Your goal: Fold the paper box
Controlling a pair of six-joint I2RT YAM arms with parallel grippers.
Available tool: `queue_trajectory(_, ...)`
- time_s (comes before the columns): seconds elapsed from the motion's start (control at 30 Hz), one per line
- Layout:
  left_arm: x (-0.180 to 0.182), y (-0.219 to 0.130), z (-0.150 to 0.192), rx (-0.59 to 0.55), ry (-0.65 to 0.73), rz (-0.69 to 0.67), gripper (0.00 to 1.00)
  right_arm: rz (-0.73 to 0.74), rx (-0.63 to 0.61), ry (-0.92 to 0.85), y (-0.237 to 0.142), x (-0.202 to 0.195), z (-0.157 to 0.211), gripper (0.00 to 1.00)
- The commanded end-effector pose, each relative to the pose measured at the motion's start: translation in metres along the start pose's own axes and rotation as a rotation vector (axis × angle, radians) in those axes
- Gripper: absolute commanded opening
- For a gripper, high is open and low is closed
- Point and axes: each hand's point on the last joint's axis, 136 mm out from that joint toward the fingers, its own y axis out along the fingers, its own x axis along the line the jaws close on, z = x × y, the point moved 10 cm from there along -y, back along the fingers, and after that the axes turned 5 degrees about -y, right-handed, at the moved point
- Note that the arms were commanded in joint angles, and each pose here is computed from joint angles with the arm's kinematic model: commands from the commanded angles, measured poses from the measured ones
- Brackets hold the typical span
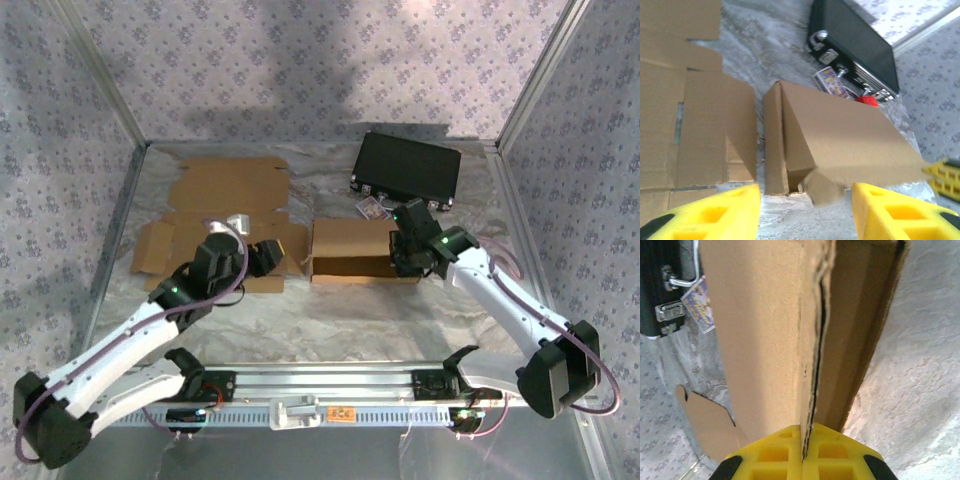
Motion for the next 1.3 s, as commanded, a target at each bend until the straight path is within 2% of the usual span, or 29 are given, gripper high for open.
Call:
queue_trajectory(0.0,-0.005,0.017,-0.008,0.109,-0.117,0.014,0.51,-0.005,-0.006,-0.037,-0.001,-0.009,0.000,0.00)
queue_trajectory(0.13,-0.007,0.048,-0.012,0.217,-0.141,-0.049,0.53,0.007,0.003,-0.053,0.005,-0.017,0.000,0.00)
queue_trajectory(0.43,-0.007,0.110,0.000,0.432,-0.136,-0.060,0.56,0.032,0.004,-0.073,0.018,-0.034,-0.003,0.00)
queue_trajectory(0.7,0.001,0.138,0.013,0.494,-0.078,-0.086,0.54,0.058,0.008,-0.087,0.022,-0.044,-0.005,0.00)
queue_trajectory(0.87,0.001,0.152,0.020,0.522,-0.061,-0.065,0.49,0.090,0.023,-0.095,0.029,-0.053,-0.006,0.01)
queue_trajectory(1.0,0.004,0.155,0.026,0.546,-0.033,-0.099,0.42,0.121,0.021,-0.099,0.030,-0.061,-0.008,0.11)
queue_trajectory(1.2,0.012,0.157,0.032,0.560,-0.005,-0.121,0.31,0.129,0.021,-0.195,0.007,-0.058,-0.016,0.47)
queue_trajectory(1.27,0.013,0.158,0.033,0.565,0.000,-0.124,0.31,0.127,0.025,-0.282,-0.007,-0.050,-0.023,0.54)
